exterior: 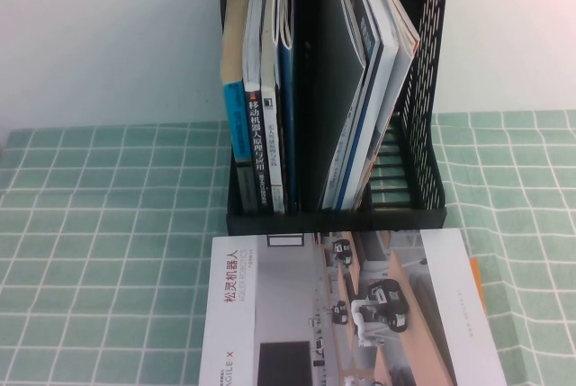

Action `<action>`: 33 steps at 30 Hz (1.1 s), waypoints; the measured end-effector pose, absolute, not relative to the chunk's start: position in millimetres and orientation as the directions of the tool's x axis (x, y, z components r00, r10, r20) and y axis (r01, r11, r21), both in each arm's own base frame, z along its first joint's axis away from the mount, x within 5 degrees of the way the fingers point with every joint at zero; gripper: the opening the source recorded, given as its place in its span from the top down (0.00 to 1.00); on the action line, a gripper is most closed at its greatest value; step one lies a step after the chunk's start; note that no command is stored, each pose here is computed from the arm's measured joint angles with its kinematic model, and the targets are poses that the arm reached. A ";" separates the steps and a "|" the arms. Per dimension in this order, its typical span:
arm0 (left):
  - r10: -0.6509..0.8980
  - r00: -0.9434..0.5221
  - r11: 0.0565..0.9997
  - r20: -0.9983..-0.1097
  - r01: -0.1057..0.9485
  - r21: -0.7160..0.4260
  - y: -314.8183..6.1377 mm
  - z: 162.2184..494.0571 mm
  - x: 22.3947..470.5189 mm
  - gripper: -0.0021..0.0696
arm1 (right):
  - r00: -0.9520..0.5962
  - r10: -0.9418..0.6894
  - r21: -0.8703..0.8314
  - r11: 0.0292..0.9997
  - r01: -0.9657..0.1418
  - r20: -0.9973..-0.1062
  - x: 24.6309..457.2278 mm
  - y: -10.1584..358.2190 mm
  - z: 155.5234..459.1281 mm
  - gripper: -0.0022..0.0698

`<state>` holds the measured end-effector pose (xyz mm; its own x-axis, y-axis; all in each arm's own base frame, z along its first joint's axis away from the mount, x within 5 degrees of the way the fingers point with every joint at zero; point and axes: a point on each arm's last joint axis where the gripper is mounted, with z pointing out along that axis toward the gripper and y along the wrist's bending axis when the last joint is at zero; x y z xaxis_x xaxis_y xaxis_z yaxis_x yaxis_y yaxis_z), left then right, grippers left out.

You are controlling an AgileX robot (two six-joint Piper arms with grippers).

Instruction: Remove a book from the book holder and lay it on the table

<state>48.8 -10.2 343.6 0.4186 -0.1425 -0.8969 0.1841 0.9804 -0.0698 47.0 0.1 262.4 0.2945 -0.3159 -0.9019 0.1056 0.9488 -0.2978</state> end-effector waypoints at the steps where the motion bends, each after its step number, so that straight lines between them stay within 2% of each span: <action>1: -0.146 0.428 0.976 -0.892 0.211 -0.059 -13.0 345.6 54.0 0.97 | 0.276 -0.306 -0.290 0.952 0.098 -0.911 47.6 -0.1 268.5 0.97; 5: -0.148 0.386 0.938 -0.910 0.346 -0.006 -28.3 359.0 75.9 0.97 | 0.195 -0.300 -0.290 0.954 0.077 -0.934 57.2 -0.8 286.4 0.97; 8: -0.128 0.269 0.893 -0.955 0.450 0.006 -42.2 369.0 100.1 0.97 | 0.165 -0.316 -0.309 0.949 0.066 -0.934 69.5 -0.6 294.8 0.97; 11: -0.137 0.145 0.864 -0.980 0.501 -0.047 -53.6 379.7 127.9 0.97 | 0.172 -0.301 -0.298 0.954 0.045 -0.938 85.4 0.8 297.7 0.97; 15: -0.144 0.017 0.892 -0.989 0.435 -0.123 -61.9 386.3 166.4 0.97 | 0.195 -0.281 -0.288 0.958 -0.007 -0.940 103.1 5.4 298.5 0.97; 21: -0.086 -0.135 0.975 -0.987 0.192 -0.111 -78.7 393.3 217.5 0.97 | 0.136 -0.279 -0.297 0.946 -0.132 -0.951 123.7 14.4 289.3 0.97; 23: -0.093 -0.196 0.979 -0.976 0.162 -0.126 -93.4 390.2 227.6 0.97 | 0.106 -0.279 -0.293 0.943 -0.160 -0.955 128.0 15.9 285.0 0.97; 25: -0.097 -0.270 0.974 -0.958 0.173 -0.147 -116.4 382.1 233.6 0.97 | 0.092 -0.268 -0.281 0.941 -0.189 -0.959 131.3 18.0 282.3 0.97; 33: -0.035 -0.493 0.871 -0.870 0.411 -0.268 -217.9 350.2 209.9 0.97 | 0.069 -0.295 -0.302 0.915 -0.267 -0.953 135.0 24.0 276.1 0.97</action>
<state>209.9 -217.9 350.2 -0.4926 -0.0354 -0.8695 0.4113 0.8711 -0.2685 135.0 24.0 276.1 0.0686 -0.2947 -0.9531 -0.2671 0.9151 -0.3021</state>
